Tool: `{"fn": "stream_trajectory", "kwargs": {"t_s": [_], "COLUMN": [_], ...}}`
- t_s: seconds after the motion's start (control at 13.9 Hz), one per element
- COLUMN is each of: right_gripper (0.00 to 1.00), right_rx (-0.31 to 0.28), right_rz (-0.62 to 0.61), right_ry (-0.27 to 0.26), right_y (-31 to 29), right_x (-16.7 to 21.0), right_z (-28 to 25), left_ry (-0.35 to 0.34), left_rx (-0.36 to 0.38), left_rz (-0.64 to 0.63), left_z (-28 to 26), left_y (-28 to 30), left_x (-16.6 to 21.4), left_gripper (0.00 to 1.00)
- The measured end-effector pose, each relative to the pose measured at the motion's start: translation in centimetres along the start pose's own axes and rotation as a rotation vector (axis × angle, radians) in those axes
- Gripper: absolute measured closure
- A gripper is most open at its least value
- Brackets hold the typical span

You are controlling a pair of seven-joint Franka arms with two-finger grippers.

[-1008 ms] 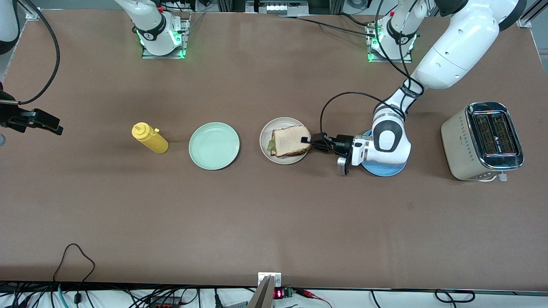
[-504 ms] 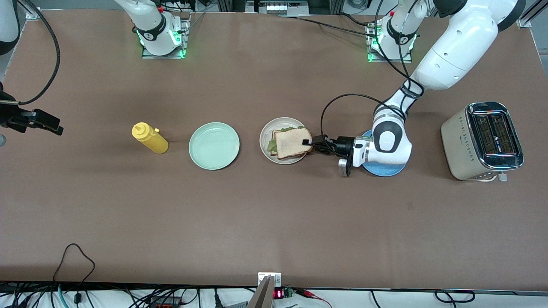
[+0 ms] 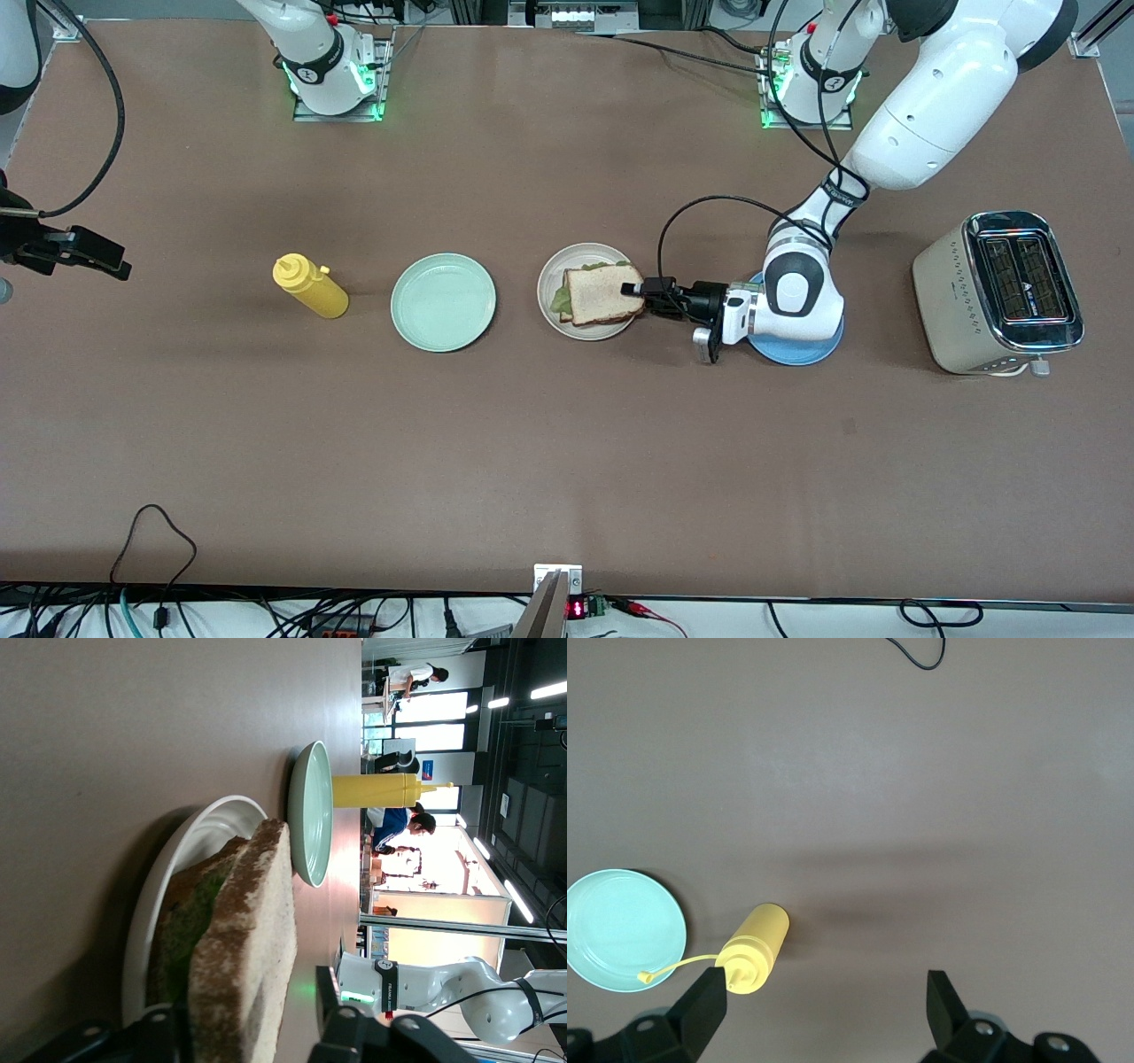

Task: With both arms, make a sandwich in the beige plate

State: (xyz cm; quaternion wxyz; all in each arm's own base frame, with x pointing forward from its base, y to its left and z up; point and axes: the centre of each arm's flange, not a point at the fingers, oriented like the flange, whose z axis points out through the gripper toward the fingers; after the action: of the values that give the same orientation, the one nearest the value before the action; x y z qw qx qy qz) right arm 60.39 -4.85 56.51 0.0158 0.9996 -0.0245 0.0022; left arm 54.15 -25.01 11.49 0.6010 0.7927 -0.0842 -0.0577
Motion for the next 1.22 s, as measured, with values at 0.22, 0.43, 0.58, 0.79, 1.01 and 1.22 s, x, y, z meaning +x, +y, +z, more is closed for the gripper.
{"fn": "stream_trajectory", "kwargs": {"t_s": [0.22, 0.43, 0.58, 0.79, 1.01, 1.22], "right_gripper": [0.00, 0.00, 0.00, 0.00, 0.00, 0.00], "right_rx": [0.000, 0.000, 0.000, 0.001, 0.001, 0.001], "right_rz": [0.000, 0.000, 0.000, 0.002, 0.004, 0.004], "right_ry": [0.000, 0.000, -0.001, -0.009, -0.010, -0.010], "right_y": [0.0, 0.0, 0.0, 0.1, 0.2, 0.2], "right_x": [0.0, 0.0, 0.0, 0.2, 0.3, 0.3], "right_z": [0.0, 0.0, 0.1, 0.6, 0.7, 0.7], "left_ry": [0.014, 0.021, 0.022, 0.009, -0.031, -0.077], "left_rx": [0.010, 0.026, 0.031, -0.005, 0.012, 0.060], "left_rz": [0.044, 0.051, 0.043, 0.023, 0.036, 0.032], "left_z": [-0.9, -1.8, -3.0, -6.3, -11.2, -15.7], "left_y": [2.4, 2.9, 2.7, 2.2, 2.1, 4.5], "left_x": [1.2, 1.2, 0.8, 0.1, -0.4, -0.5], "left_gripper": [0.04, 0.00, 0.00, 0.00, 0.00, 0.00]}}
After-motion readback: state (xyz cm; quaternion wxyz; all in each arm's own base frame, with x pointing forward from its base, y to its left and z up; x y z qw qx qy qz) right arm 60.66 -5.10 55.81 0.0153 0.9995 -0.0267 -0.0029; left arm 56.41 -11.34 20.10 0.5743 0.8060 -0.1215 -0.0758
